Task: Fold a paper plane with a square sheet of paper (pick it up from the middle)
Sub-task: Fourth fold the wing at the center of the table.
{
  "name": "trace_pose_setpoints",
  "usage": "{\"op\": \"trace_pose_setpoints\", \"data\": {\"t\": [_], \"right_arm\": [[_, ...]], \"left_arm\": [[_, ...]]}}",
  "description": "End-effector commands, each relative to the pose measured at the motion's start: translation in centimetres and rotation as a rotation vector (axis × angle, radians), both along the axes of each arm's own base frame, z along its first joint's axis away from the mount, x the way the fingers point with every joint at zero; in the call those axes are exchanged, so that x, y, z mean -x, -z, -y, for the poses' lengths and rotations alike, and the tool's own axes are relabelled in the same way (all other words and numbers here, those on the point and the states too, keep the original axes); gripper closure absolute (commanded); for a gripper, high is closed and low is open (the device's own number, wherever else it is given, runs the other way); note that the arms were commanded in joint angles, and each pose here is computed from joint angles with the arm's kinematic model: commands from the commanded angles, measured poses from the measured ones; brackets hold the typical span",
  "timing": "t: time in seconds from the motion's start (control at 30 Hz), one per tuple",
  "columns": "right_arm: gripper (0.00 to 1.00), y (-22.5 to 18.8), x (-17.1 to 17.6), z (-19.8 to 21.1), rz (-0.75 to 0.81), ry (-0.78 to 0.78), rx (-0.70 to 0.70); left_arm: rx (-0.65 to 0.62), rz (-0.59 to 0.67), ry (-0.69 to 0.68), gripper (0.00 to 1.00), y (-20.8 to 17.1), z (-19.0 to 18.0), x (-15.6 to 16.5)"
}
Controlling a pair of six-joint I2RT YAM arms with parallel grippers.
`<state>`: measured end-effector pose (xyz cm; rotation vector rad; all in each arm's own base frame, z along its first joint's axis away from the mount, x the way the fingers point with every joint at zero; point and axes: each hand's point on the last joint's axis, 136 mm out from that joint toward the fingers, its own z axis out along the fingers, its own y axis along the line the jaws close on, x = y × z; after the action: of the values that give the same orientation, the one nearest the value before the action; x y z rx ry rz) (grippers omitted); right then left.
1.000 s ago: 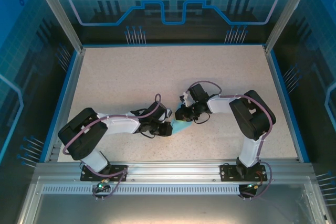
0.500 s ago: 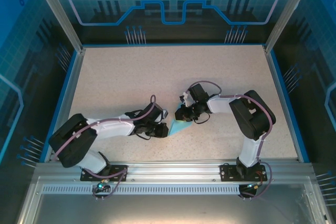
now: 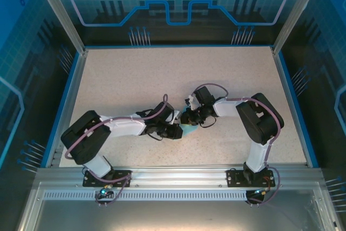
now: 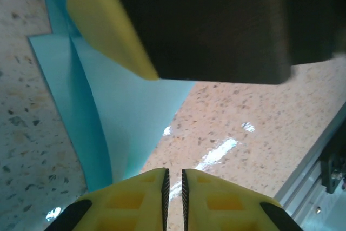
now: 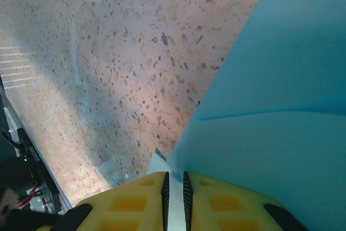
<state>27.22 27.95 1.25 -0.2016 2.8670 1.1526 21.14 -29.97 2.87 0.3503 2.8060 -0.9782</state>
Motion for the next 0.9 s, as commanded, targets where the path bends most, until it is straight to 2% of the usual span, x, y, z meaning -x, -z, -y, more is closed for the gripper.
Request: {"op": "trace_pose_setpoints", "data": {"t": [0.0, 0.2, 0.33, 0.6, 0.87], "right_arm": [[0.81, 2.6, 0.3, 1.5, -0.032, 0.019, 0.094], [0.81, 2.9, 0.4, 1.7, -0.035, 0.015, 0.105], [0.81, 3.2, 0.5, 1.8, -0.04, 0.017, 0.112], [0.81, 3.3, 0.5, 1.8, -0.043, 0.013, 0.117], [0.81, 2.8, 0.3, 1.8, -0.032, 0.015, 0.112]], "left_arm": [[-0.022, -0.011, 0.019, 0.83, 1.1, 0.1, 0.2], [-0.087, -0.036, -0.013, 0.83, 3.2, -1.8, 1.2], [-0.097, -0.029, -0.019, 0.83, 2.9, -2.6, 1.6], [-0.101, 0.018, -0.038, 0.81, 0.6, -4.1, 1.5], [0.015, 0.08, -0.061, 0.78, -3.3, -2.6, 0.4]]}}
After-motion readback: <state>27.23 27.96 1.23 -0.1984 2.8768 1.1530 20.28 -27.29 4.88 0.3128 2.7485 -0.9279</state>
